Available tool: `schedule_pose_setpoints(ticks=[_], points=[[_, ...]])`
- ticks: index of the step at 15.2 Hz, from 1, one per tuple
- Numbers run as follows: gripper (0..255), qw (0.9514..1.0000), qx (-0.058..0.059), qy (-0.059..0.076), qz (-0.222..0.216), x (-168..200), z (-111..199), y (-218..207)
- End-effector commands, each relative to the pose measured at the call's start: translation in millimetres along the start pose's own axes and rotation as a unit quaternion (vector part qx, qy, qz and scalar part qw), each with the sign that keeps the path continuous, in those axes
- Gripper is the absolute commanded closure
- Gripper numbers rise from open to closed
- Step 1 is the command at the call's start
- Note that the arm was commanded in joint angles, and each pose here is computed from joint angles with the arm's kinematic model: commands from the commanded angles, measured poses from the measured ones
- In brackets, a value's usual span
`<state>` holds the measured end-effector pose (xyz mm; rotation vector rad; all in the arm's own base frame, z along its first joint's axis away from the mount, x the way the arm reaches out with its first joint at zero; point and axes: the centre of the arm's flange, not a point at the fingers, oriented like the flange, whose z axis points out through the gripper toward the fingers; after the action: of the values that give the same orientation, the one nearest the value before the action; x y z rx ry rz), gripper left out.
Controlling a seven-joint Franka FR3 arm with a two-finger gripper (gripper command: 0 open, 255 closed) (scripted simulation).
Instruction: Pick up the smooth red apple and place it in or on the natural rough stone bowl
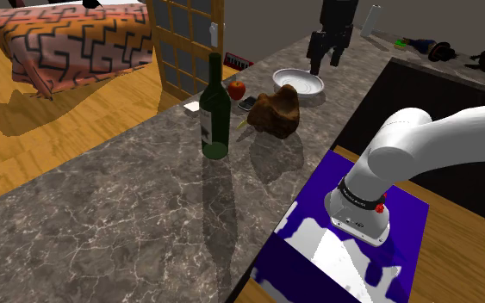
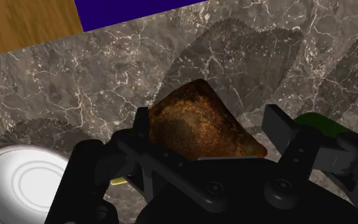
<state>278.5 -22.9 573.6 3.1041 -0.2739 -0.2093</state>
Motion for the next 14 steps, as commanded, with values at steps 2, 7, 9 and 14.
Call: schedule_pose_setpoints(ticks=[2,7,9,14], points=[[0,1.0000,-0.001,0.003,0.002,10.9,5.9,-1.5],[0,0.9998,-0.003,0.015,0.013,66.2,34.8,-8.0],[0,0.9996,-0.004,0.020,0.017,88.5,46.0,-10.2],[0,0.9990,-0.007,0.033,0.028,144.9,72.9,-14.8]])
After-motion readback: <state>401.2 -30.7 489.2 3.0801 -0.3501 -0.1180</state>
